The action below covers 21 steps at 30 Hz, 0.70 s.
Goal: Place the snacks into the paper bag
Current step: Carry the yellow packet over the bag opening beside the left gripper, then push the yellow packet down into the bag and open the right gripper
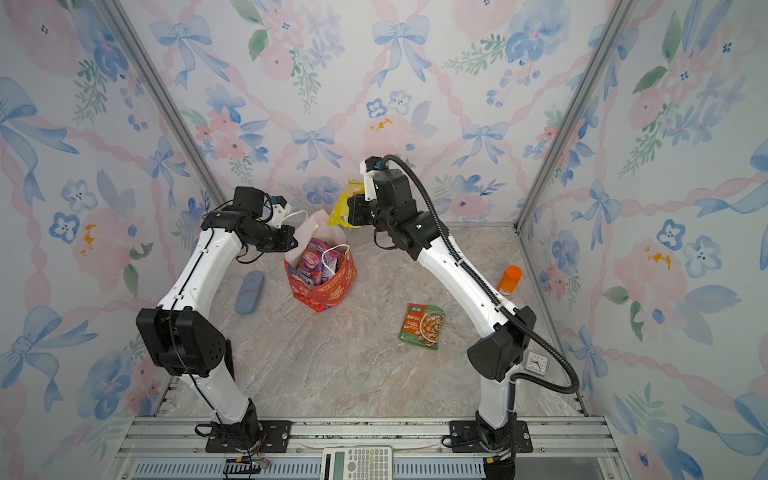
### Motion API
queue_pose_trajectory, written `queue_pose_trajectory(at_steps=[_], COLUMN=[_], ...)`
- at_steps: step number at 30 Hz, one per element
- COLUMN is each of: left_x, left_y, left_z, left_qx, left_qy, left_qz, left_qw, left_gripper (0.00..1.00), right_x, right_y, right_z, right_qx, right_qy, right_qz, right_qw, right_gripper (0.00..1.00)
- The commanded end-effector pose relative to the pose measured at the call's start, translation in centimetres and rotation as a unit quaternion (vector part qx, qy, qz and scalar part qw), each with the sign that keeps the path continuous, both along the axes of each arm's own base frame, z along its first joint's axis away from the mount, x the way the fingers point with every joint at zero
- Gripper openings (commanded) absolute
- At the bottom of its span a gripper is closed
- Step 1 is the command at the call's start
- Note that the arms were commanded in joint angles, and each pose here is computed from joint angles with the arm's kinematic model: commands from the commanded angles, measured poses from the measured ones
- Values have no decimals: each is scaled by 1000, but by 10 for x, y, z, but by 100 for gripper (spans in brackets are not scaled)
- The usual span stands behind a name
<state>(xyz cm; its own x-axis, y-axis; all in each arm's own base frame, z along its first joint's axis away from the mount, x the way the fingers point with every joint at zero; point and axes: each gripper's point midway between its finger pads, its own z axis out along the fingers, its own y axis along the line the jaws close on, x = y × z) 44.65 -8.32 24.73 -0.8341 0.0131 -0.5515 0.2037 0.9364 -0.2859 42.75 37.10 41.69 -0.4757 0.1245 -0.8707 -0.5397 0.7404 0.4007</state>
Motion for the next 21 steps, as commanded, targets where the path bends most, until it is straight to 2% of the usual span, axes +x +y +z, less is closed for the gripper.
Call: queue_pose_trajectory(at_steps=[1,9,21], left_x=[-12,-11,-13], left_y=[6,9,8], left_z=[-1,0,3], left_qx=[4,1,-1], left_qy=[16,15,11], left_qz=[8,11,10], left_qw=[1000,1000,1000], left_gripper=[0,0,0], right_x=[-21,-48,-39], right_y=[30,61,73], right_z=[-3,-41,-75], right_qx=[-17,-27,-25], right_qy=[8,51,82], right_qz=[52,88,83], right_qw=[998,994,993], right_gripper=[8,8,8])
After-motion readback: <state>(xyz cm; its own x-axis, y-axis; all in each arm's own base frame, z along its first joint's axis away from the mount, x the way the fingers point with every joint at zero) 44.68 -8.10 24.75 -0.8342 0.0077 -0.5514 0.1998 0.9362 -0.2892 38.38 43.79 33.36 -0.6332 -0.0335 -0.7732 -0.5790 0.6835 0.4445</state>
